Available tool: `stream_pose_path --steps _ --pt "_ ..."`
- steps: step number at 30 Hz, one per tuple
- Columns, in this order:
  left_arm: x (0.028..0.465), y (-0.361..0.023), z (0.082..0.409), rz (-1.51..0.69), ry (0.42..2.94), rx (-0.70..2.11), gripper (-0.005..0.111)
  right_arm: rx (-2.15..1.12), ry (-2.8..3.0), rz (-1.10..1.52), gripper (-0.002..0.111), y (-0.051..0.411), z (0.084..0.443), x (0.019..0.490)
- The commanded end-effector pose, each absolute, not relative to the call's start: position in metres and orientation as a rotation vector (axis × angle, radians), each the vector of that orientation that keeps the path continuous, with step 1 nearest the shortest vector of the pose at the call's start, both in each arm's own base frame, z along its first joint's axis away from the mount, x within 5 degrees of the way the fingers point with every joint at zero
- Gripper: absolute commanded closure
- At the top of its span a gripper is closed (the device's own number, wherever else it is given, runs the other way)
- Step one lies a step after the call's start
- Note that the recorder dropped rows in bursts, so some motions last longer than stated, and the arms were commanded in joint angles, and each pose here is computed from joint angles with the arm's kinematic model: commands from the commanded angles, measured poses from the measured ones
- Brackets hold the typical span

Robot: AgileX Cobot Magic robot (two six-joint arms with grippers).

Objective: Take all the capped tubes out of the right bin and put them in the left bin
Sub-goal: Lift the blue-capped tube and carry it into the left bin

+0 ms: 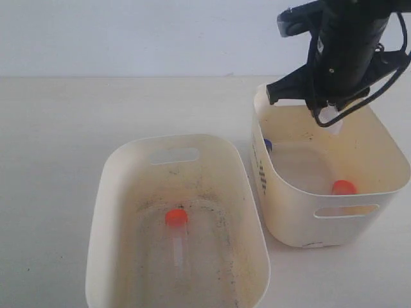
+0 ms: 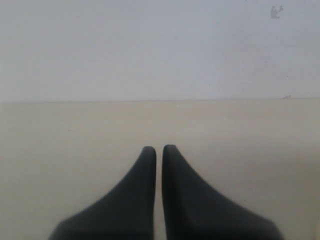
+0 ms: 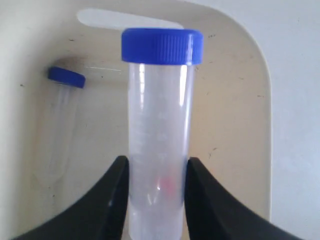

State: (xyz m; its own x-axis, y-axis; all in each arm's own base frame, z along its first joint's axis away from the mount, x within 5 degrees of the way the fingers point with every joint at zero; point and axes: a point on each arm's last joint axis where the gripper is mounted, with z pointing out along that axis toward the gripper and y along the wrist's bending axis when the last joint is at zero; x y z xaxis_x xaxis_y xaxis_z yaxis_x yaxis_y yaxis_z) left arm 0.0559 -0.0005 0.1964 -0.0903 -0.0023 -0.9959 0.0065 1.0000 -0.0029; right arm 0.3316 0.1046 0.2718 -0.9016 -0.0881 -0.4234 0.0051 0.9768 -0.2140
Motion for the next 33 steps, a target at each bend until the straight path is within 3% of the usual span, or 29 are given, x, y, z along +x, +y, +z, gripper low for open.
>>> stream_pose_path --steps 1,5,14,24,28,31,33 --pt "0.056 -0.001 0.198 -0.019 1.655 0.003 0.103 -0.126 2.609 -0.161 0.108 0.124 0.307 0.304" --pt "0.056 -0.001 0.198 -0.019 1.655 0.003 0.103 -0.231 2.571 0.035 0.108 0.158 0.328 0.271" --pt "0.056 -0.001 0.198 -0.019 1.655 0.003 0.103 -0.477 2.495 0.425 0.108 0.240 0.330 0.222" --pt "0.056 -0.001 0.198 -0.019 1.655 0.003 0.103 -0.490 2.618 0.409 0.107 0.269 0.270 0.210" --pt "0.056 -0.001 0.198 -0.019 1.655 0.003 0.103 -0.502 2.648 0.379 0.086 0.266 0.257 0.208" --pt "0.056 -0.001 0.198 -0.019 1.655 0.003 0.103 -0.505 2.657 0.367 0.056 0.265 0.255 0.208" --pt "0.056 -0.001 0.198 -0.019 1.655 0.003 0.103 -0.508 2.656 0.361 0.043 0.265 0.255 0.208"
